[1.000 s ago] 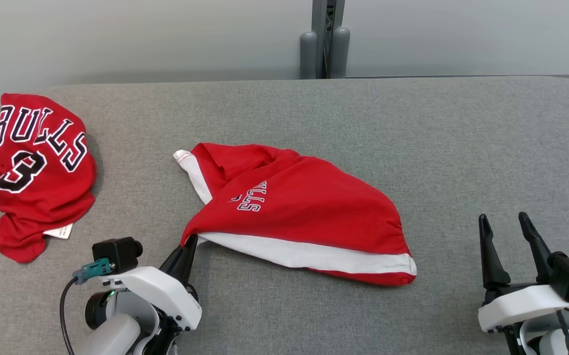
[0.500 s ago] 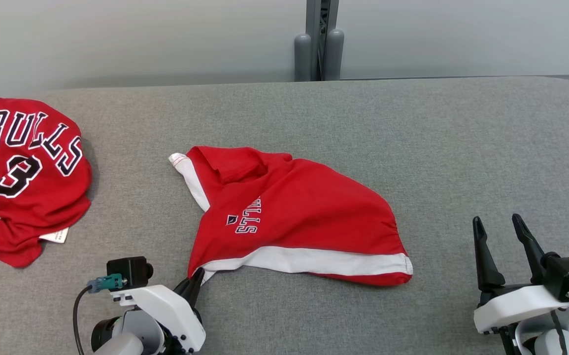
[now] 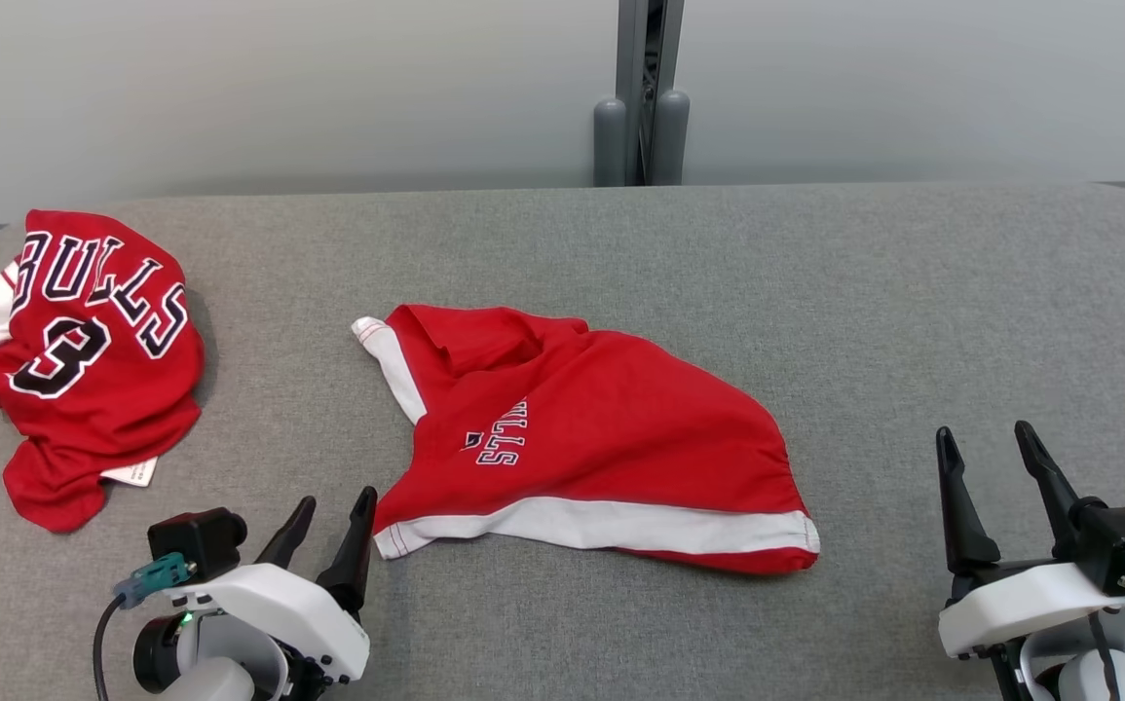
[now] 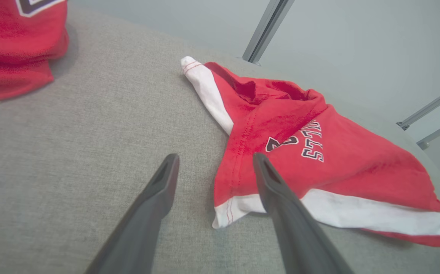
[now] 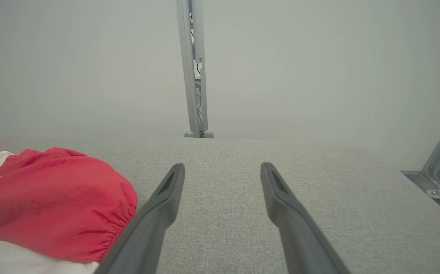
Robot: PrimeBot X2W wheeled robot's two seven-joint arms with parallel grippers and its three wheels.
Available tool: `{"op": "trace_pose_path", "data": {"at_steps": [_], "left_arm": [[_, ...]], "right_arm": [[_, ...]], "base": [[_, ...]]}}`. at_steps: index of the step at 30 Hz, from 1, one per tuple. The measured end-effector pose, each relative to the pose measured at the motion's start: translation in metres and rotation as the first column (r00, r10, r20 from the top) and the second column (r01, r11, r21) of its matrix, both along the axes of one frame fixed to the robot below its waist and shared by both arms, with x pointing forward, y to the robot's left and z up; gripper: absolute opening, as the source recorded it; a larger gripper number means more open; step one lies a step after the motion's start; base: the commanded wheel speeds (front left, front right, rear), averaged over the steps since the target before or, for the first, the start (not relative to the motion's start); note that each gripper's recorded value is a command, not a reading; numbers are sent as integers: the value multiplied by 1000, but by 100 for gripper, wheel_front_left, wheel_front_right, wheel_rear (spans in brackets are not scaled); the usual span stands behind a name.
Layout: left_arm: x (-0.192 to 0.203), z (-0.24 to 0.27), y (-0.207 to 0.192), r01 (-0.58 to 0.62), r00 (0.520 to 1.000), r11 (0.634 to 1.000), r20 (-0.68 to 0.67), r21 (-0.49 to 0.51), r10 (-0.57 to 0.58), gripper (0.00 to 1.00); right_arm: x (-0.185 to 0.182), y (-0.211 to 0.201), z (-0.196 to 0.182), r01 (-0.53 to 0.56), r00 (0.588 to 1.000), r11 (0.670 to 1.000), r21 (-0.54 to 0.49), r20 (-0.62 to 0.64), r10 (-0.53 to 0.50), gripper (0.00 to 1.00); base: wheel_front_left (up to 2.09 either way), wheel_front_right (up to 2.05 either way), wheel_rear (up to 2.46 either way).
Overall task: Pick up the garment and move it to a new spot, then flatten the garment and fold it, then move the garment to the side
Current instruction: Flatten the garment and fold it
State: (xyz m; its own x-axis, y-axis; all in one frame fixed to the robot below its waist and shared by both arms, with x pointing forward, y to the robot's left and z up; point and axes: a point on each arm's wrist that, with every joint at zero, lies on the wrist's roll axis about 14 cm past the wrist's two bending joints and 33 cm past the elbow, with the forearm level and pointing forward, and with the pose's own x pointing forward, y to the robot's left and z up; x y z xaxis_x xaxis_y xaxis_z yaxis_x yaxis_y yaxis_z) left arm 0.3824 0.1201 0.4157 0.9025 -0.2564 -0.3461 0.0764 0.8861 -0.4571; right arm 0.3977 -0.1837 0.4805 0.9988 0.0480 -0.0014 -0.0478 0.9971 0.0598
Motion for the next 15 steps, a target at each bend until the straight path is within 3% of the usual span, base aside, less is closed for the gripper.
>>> {"op": "trace_pose_path", "data": {"at_steps": [6, 10, 15], "left_arm": [[6, 34, 19, -77, 988, 996, 139, 37, 71, 100], [9, 76, 34, -152, 946, 987, 296, 55, 129, 100], [-5, 92, 45, -210, 913, 974, 374, 87, 163, 100]], "right_arm": [[-1, -3, 19, 5, 998, 999, -31, 55, -4, 100], [-3, -3, 28, 7, 997, 999, -43, 82, -3, 100], [-8, -2, 35, 4, 995, 999, -48, 102, 1, 100]], "base": [[0, 0, 0], [0, 0, 0], [0, 0, 0]]}}
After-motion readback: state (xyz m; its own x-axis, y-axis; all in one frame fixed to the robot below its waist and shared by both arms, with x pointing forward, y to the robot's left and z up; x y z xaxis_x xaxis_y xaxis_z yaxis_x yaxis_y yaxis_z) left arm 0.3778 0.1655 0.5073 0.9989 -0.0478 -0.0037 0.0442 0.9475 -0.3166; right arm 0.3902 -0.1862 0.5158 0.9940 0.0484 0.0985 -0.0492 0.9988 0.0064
